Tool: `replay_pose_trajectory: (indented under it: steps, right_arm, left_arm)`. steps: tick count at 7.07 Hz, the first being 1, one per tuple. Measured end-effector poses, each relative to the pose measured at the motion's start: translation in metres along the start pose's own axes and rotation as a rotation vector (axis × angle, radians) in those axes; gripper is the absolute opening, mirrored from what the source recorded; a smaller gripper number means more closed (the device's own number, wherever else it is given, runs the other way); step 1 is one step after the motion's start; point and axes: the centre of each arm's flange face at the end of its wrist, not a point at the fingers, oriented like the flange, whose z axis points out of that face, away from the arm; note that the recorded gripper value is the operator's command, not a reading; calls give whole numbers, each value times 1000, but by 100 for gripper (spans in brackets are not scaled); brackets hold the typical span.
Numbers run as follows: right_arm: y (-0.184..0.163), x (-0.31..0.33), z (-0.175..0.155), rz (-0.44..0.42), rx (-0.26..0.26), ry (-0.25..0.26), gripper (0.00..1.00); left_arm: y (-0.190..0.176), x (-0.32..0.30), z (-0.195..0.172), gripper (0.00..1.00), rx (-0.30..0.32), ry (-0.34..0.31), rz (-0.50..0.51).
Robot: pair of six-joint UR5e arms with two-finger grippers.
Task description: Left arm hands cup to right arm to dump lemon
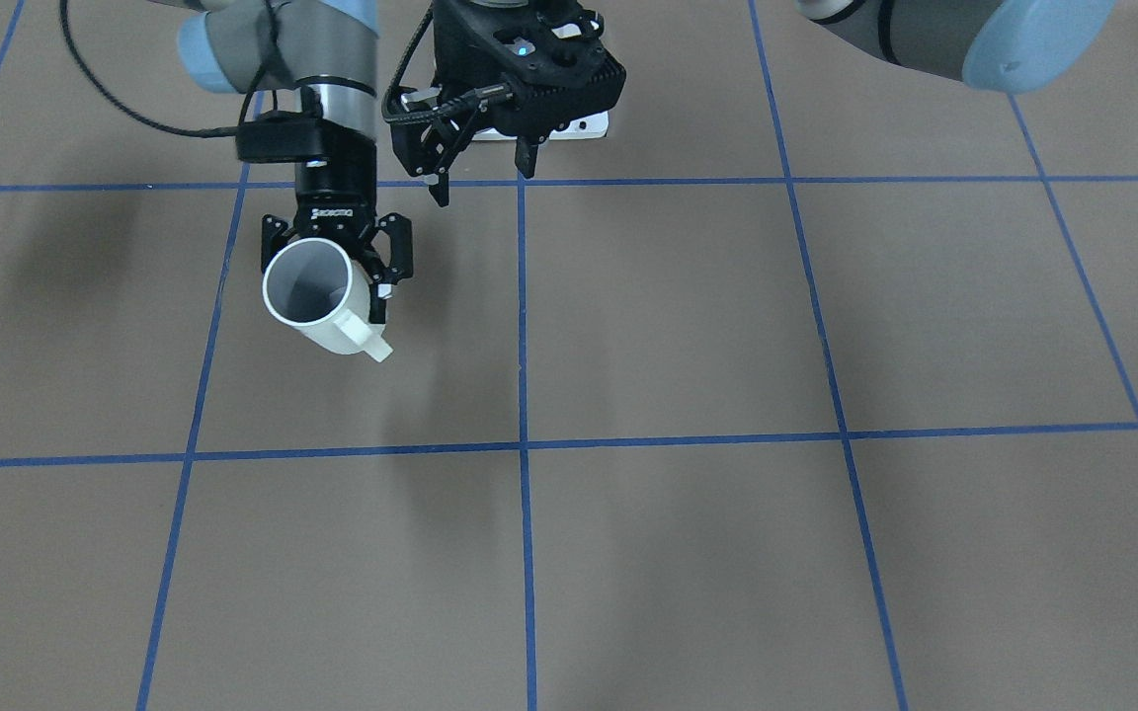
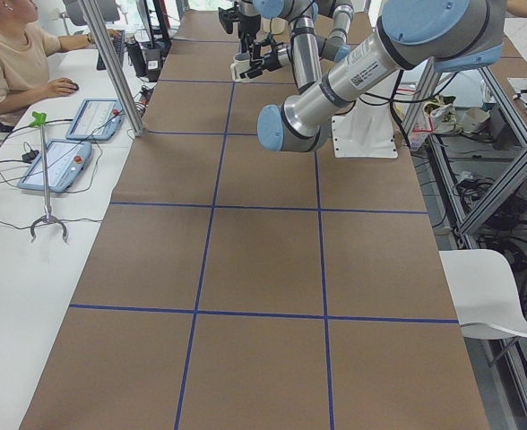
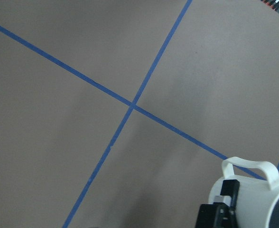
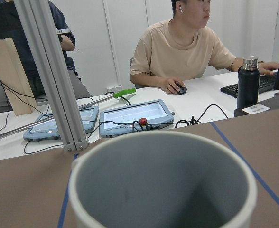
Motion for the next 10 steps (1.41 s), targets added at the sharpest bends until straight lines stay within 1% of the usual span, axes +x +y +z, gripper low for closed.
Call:
replay_pose_trajectory:
  steps: [1,2,3,4,5,7,10]
  right_arm:
    - [11,-11,-12,-78,34,24,0]
    - [18,-19,-22,-134,64,35,0]
    - [19,-27,-30,-161,101,34,0]
    - [16,-35,-37,-157,137,25,0]
    - [9,-44,-43,-122,161,12,0]
    - [-1,-57,-50,-36,174,-8,0]
    - [-5,-59,-52,26,175,-20,0]
  left_arm:
    - [0,1,0,72,-19,-6,23]
    - [2,2,1,69,-34,-8,34]
    - [4,3,4,68,-57,-13,35]
    - [8,4,8,68,-95,-18,30]
    - [11,5,10,68,-125,-20,27]
    - [16,7,11,67,-143,-11,32]
    - [20,9,14,52,-148,1,45]
